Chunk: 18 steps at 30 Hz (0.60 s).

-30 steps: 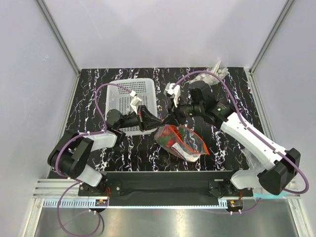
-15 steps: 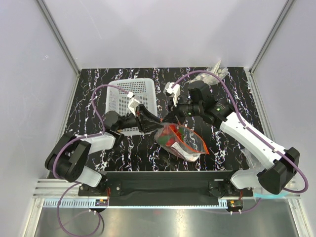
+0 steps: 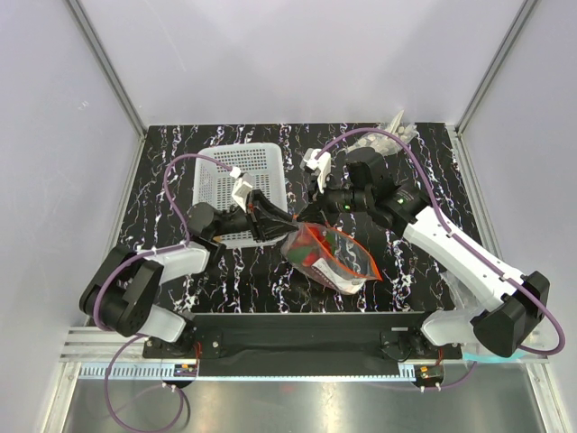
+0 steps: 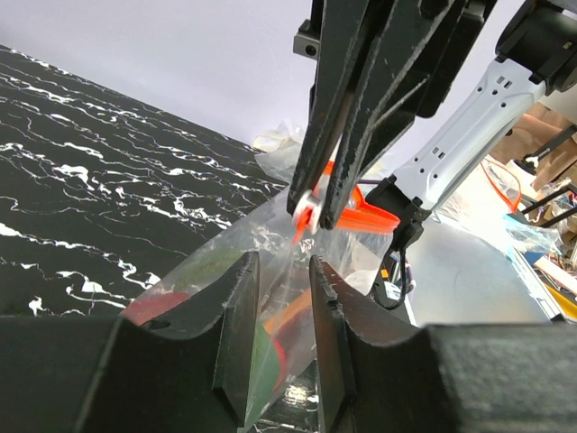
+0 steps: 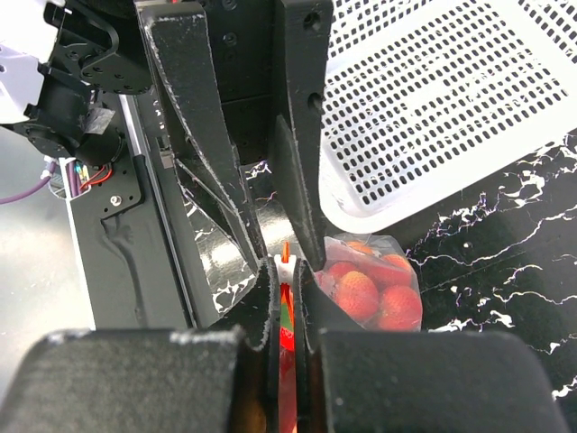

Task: Place the food in the zip-top bag and seal the zipper
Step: Zip the zipper food storage bag at the center of the board.

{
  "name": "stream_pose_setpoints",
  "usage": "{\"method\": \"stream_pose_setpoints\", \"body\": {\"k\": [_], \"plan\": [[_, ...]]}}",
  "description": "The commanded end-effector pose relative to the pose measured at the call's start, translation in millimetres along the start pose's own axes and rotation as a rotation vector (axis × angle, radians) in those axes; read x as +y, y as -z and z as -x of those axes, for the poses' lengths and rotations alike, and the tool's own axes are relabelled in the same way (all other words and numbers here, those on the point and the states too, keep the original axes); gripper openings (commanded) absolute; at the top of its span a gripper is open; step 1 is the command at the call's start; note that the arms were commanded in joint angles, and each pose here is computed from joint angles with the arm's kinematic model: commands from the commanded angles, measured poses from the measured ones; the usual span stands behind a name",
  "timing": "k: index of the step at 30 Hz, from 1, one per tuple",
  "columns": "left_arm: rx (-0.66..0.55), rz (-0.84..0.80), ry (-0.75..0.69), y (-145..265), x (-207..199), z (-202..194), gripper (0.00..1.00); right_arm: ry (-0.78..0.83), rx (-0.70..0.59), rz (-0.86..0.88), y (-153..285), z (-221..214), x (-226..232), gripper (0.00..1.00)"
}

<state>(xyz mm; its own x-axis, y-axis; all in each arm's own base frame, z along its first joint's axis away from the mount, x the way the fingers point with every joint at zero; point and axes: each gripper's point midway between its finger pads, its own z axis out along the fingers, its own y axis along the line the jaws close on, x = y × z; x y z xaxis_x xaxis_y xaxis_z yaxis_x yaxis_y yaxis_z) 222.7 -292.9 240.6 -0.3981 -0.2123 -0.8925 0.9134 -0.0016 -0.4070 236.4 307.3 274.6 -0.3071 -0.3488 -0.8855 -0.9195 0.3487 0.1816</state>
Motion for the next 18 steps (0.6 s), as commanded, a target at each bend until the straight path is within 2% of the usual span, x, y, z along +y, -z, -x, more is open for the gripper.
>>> {"method": "stream_pose_setpoints", "body": {"k": [1,4,5,8,18], "plan": [[-0.117,-0.068,-0.206,-8,-16,41,0.34,0.032,-0.070,0.027,4,20,9,0.00],[-0.113,-0.062,-0.205,-10,-13,42,0.30,0.032,-0.077,0.035,4,20,11,0.00],[-0.112,-0.058,-0.204,-10,-12,42,0.20,0.032,-0.079,0.036,4,20,11,0.00],[-0.096,-0.068,-0.195,-12,-11,41,0.02,0.033,-0.083,0.037,5,20,12,0.00],[-0.111,0.045,-0.140,-5,8,47,0.00,0.024,-0.092,-0.069,15,9,1,0.00]]}}
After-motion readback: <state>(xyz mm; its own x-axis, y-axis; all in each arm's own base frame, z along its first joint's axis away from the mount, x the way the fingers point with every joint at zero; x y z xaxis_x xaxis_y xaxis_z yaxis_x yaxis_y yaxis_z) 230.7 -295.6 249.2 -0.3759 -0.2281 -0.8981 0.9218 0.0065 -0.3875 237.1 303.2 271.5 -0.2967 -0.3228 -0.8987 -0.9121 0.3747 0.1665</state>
